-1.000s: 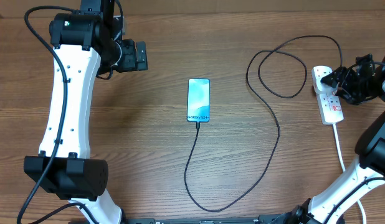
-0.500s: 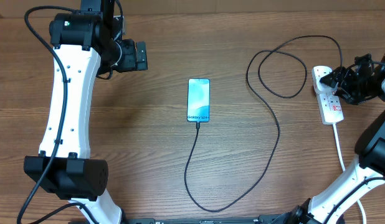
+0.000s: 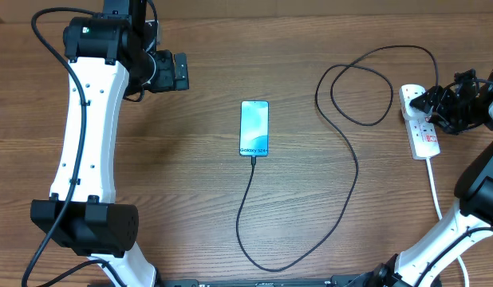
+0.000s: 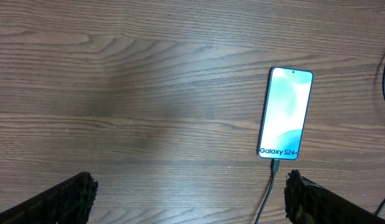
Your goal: Plug charger to phone and switch on socket
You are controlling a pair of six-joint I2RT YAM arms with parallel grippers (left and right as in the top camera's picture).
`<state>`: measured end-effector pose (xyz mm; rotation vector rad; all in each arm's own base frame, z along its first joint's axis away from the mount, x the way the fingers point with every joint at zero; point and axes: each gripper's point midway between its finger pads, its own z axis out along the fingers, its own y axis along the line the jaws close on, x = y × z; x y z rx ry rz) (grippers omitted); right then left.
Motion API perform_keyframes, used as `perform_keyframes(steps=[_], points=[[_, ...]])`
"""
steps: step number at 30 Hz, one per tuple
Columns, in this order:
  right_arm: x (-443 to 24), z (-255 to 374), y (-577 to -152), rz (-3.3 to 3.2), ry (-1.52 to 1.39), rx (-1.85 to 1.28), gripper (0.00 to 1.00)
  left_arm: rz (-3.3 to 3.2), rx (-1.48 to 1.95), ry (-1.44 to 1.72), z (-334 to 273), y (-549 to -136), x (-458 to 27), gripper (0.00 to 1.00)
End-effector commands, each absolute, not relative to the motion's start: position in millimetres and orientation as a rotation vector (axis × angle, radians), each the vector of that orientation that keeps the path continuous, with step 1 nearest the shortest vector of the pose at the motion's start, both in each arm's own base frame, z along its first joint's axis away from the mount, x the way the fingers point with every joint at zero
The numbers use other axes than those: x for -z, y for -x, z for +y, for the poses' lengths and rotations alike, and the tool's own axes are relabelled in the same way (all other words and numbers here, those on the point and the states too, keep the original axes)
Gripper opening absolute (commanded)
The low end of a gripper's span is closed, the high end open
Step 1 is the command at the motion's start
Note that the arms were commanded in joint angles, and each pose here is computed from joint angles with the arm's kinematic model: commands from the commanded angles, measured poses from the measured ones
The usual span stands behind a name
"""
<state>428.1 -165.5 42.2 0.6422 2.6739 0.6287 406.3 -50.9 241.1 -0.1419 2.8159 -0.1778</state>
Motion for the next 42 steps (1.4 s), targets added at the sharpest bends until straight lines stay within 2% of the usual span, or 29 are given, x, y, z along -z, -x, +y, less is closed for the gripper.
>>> perform_keyframes(steps=[1, 42], points=[[-33, -150, -422, 2.685, -0.647, -0.72, 0.77, 2.816, 0.168, 0.114, -54, -408, -240, 1.0], [-28, -130, -417, 2.733, -0.633, -0.76, 0.74, 2.817, 0.168, 0.115, -54, -408, -240, 1.0]])
